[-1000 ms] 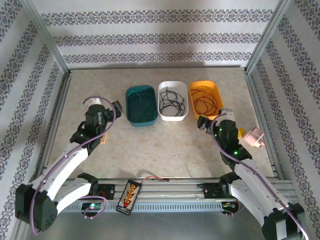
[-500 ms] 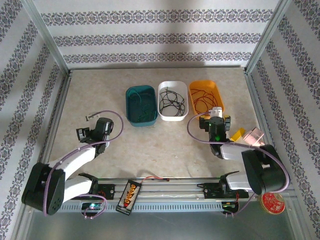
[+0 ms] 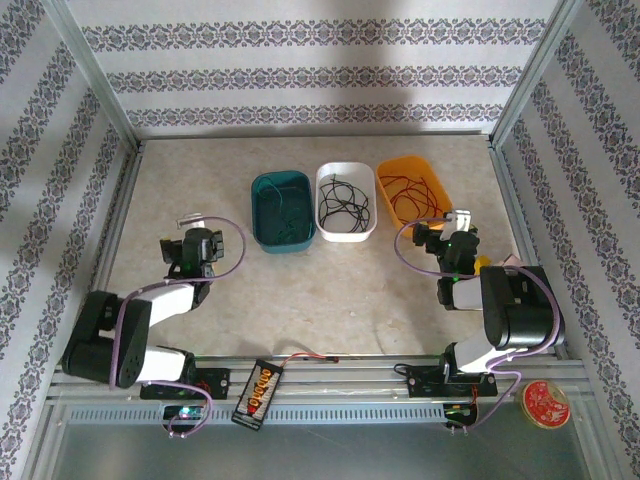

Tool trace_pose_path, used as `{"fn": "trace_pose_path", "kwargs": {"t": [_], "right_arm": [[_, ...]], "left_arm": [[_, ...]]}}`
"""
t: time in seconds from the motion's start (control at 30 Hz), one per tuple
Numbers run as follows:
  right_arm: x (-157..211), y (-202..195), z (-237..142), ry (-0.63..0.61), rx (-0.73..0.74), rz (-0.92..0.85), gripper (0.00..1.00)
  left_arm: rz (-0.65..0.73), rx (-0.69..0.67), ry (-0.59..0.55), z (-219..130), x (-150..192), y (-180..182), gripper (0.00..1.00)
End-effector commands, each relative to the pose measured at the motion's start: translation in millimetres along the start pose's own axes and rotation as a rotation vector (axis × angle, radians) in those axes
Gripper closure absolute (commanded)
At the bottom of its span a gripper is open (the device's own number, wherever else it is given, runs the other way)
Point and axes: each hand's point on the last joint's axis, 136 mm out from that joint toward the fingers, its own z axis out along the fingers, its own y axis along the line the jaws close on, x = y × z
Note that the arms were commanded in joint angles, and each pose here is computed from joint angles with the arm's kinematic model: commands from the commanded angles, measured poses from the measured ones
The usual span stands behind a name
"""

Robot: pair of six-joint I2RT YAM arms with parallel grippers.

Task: Untangle the cables

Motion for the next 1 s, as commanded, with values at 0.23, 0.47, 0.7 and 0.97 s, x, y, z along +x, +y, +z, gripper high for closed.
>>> {"fn": "trace_pose_path", "kwargs": {"t": [0.23, 0.47, 0.7, 0.97], "right_arm": [[-14, 10, 2, -0.05, -0.051, 0.021, 0.02], [-14, 10, 4, -0.043, -0.047, 0.021, 0.02], [-11, 36, 7, -0.006, -0.181, -0.04, 0.02], [-5, 37, 6, 0.019, -0.226, -0.024, 0.02]], "left_arm": [[-0.03, 0.227, -0.147, 18, -22, -32, 0.01], [-0.083, 0.244, -0.136, 27, -17, -26, 0.01], [-0.083, 0.239, -0.168, 28, -21, -26, 0.01], [-0.081, 0.238, -0.163, 28, -20, -26, 0.01]]}}
